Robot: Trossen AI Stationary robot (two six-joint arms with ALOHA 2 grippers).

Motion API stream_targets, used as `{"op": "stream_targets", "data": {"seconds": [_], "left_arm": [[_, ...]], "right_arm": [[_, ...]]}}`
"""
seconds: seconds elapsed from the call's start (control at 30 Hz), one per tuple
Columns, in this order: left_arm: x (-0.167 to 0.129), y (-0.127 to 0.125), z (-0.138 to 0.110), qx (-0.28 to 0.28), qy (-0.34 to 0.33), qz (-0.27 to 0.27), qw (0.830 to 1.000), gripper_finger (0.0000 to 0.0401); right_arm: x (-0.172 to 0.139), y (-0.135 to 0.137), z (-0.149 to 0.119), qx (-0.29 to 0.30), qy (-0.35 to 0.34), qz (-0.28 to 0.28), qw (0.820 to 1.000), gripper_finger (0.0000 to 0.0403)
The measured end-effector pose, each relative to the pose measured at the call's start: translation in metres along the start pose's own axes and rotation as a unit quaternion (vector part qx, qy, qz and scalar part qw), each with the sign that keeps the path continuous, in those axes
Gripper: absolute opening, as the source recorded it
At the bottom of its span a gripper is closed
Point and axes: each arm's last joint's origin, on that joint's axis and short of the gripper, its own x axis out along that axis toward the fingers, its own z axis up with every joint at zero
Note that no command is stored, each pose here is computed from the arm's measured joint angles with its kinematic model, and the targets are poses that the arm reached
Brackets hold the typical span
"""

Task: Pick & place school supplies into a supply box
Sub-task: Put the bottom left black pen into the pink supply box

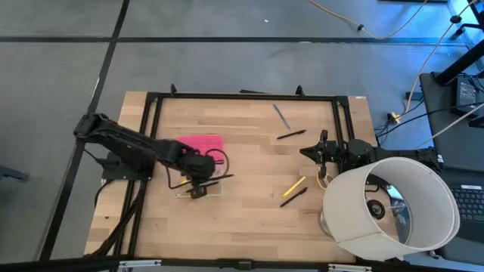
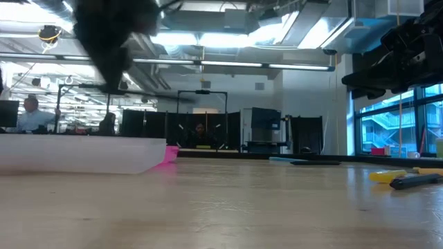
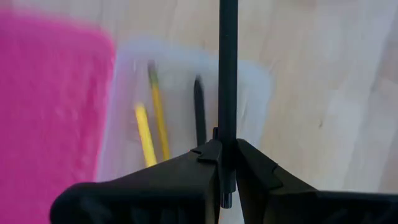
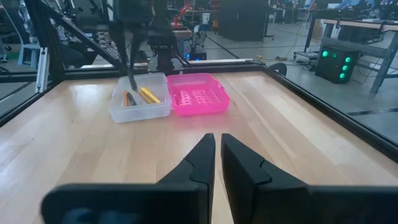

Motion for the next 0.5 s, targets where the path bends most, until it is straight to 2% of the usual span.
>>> {"op": "stream_targets", "data": {"seconds": [0.13,0.27,0.5], "left_arm": [[0.02,0.008,-0.029,-0.065,-0.014,-0.014,0.998,0.002],[0.036,0.01,-0.05,-0.1,-0.044,-0.041,0.993,0.002],[0.047,0.009,-0.074,-0.105,-0.048,-0.038,0.993,0.002]], "right_arm": [[0.0,0.0,0.0,0.0,0.0,0.0,1.0,0.0034],[0.0,0.0,0.0,0.0,0.0,0.0,1.0,0.0034],[0.0,0.0,0.0,0.001,0.0,0.0,1.0,0.0034]]}}
